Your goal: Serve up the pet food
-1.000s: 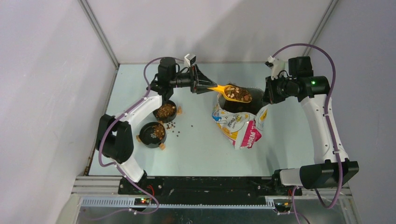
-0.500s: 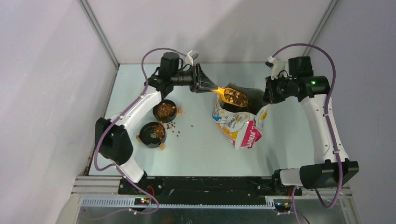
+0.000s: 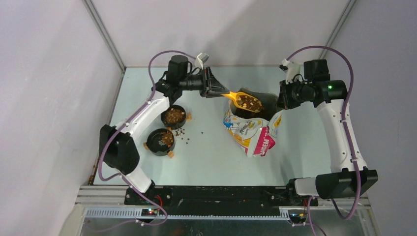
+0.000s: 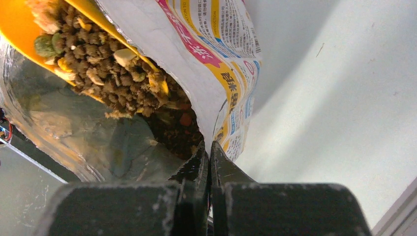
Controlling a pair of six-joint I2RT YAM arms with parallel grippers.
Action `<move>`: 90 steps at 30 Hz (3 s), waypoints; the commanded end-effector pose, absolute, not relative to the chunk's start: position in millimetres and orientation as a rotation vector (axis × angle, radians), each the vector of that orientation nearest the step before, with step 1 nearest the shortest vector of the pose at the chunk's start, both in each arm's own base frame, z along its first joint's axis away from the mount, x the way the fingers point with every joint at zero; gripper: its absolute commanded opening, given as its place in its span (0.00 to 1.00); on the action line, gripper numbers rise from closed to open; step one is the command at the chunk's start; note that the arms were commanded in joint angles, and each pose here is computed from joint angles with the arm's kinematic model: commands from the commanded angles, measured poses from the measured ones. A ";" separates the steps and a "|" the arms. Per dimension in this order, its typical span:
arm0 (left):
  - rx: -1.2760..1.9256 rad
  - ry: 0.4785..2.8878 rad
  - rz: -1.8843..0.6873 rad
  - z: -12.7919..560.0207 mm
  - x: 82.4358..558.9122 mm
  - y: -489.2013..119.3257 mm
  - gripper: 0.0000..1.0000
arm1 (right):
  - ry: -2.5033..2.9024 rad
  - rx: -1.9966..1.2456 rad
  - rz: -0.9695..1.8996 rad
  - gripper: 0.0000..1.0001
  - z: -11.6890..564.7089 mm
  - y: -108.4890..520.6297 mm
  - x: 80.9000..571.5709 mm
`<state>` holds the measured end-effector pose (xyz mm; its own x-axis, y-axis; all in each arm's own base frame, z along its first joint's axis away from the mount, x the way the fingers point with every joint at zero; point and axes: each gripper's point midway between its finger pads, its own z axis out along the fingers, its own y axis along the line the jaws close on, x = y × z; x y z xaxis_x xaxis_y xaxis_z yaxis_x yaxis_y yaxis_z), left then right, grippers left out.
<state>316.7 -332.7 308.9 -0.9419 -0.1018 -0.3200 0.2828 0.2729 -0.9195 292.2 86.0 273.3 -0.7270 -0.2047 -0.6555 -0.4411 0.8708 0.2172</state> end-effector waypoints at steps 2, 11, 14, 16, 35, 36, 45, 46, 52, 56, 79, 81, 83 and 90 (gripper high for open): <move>0.213 2.155 -1.821 327.9 303.4 -335.3 0.00 | 2.226 -0.482 0.451 0.00 311.3 87.4 310.0; 0.025 2.083 -2.098 332.9 303.2 -332.4 0.00 | 2.231 -0.481 0.446 0.00 308.7 86.0 307.1; 0.067 1.972 -2.153 347.2 303.4 -331.9 0.00 | 2.231 -0.478 0.449 0.00 308.3 86.4 307.4; 0.063 1.914 -2.205 352.7 304.4 -334.2 0.00 | 2.233 -0.476 0.451 0.00 307.3 86.7 308.8; -0.033 1.770 -2.419 344.8 313.8 -343.6 0.00 | 2.246 -0.475 0.455 0.00 301.5 85.5 309.9; -0.008 1.765 -2.421 347.9 312.2 -344.0 0.00 | 2.245 -0.474 0.455 0.00 302.1 85.4 310.0; 0.086 1.689 -2.334 378.8 303.9 -304.9 0.00 | 2.235 -0.483 0.451 0.00 305.3 84.5 306.4; 0.058 1.701 -2.317 374.8 308.1 -297.8 0.00 | 2.231 -0.485 0.452 0.00 306.3 84.8 306.6; -0.004 1.710 -2.236 375.1 315.0 -268.1 0.00 | 2.220 -0.487 0.472 0.00 310.2 87.8 309.5; -0.050 1.732 -2.182 371.5 318.3 -249.9 0.00 | 2.213 -0.491 0.475 0.00 313.0 88.6 311.0; -0.398 1.670 -1.915 324.0 304.7 -125.2 0.00 | 2.196 -0.507 0.493 0.00 317.3 90.9 309.2; -0.421 1.669 -1.885 316.8 300.8 -115.8 0.00 | 2.193 -0.506 0.498 0.00 317.4 91.6 308.0; -0.464 1.668 -1.857 307.6 297.4 -105.5 0.00 | 2.193 -0.507 0.500 0.00 317.0 91.9 307.4; -0.554 1.620 -1.751 289.3 288.3 -69.6 0.00 | 2.189 -0.512 0.506 0.00 317.1 92.7 304.3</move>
